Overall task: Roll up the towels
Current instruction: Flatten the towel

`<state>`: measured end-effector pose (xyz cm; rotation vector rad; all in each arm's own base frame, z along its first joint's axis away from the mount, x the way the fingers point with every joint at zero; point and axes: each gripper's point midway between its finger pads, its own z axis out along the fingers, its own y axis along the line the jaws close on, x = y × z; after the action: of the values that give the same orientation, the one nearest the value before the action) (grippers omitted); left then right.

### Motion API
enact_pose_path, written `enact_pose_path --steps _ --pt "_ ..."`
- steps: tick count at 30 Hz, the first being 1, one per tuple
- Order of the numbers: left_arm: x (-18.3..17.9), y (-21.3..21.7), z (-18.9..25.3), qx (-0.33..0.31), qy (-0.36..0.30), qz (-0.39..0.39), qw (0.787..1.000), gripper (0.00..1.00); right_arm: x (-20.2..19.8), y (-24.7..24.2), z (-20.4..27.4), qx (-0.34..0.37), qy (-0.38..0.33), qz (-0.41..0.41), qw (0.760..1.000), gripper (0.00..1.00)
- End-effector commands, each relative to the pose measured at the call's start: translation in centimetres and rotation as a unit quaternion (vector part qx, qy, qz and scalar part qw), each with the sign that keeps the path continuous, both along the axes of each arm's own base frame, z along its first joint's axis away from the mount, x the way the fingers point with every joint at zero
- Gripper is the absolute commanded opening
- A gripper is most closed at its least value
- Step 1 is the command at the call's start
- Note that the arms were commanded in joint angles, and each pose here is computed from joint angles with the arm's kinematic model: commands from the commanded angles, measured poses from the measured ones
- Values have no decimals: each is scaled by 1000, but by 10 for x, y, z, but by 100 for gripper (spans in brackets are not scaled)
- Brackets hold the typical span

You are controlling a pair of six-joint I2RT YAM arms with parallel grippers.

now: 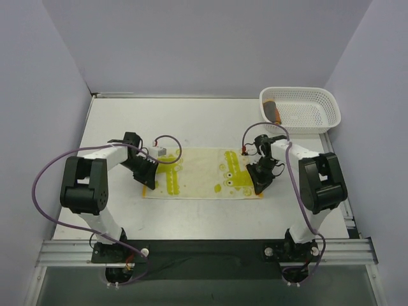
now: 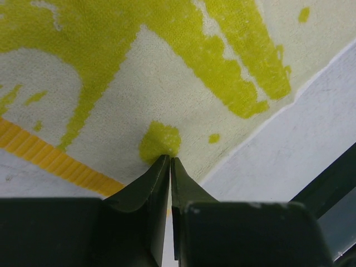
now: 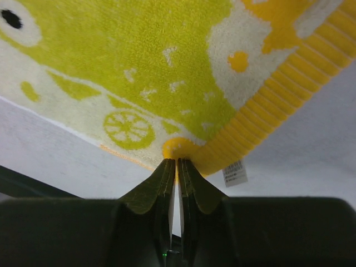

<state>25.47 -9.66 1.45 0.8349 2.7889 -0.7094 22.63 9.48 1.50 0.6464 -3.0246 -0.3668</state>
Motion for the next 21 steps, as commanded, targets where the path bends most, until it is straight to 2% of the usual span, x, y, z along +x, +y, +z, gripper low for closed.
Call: enact_pose_path --steps 1,8,12,15,16,19,20,21 --pt "0 19 -17 58 -4 -12 998 17 -11 -14 -7 -65 20 45 997 9" --pt "-18 58 -36 124 24 -15 992 7 -11 -33 -19 -131 27 79 988 9" --pt "-23 90 -34 138 34 6 990 3 -12 -27 -17 -116 24 87 989 9" --pt "-25 90 -31 129 31 -3 991 2 -13 -11 -17 -92 26 99 991 9" --pt "-24 82 -28 109 27 -3 994 2 -13 -6 -16 -85 26 101 991 9" --pt "-15 68 -15 78 9 -3 997 10 -14 8 -14 -67 26 108 992 9" --pt "-15 66 -10 70 6 -3 998 15 -13 12 -13 -61 25 109 992 9" --pt "-13 64 -3 64 -4 -3 998 25 -14 15 -11 -55 25 107 992 9"
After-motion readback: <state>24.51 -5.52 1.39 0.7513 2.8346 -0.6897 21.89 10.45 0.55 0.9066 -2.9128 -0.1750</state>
